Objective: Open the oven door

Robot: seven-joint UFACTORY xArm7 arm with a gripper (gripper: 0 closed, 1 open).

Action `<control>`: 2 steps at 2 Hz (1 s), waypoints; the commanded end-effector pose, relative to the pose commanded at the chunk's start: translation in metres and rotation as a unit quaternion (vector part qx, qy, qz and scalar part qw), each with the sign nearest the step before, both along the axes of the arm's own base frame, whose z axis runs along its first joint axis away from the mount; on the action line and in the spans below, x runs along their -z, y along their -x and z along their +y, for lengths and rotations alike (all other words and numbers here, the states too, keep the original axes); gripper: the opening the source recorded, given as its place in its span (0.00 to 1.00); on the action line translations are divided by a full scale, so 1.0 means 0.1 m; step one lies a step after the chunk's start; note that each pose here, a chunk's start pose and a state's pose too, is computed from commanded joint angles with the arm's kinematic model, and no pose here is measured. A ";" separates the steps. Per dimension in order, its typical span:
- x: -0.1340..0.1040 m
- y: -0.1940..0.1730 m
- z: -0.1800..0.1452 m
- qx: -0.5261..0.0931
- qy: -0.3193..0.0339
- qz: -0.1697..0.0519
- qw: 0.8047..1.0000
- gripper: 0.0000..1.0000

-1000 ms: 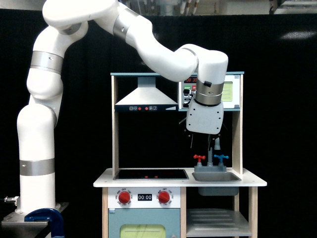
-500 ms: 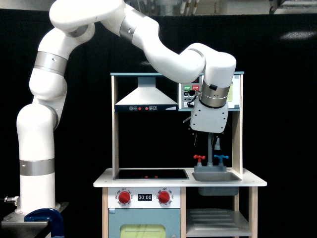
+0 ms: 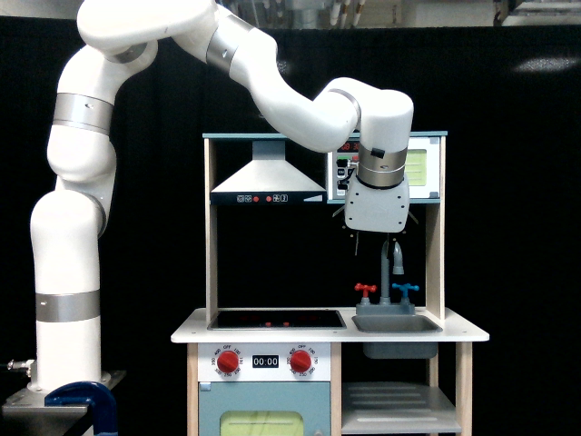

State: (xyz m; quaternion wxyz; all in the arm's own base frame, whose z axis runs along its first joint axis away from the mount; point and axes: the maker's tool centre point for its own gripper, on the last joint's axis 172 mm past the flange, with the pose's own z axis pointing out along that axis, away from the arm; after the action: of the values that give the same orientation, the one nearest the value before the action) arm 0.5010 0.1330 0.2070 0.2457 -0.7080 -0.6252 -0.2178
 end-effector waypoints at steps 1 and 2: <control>-0.34 -0.10 0.17 0.000 0.000 0.000 1.000 1.00; -0.96 -0.32 0.57 0.000 0.000 0.000 1.000 1.00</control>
State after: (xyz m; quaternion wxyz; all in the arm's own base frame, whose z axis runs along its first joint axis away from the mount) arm 0.5330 0.1900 0.3030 0.2457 -0.7080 -0.6252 -0.2178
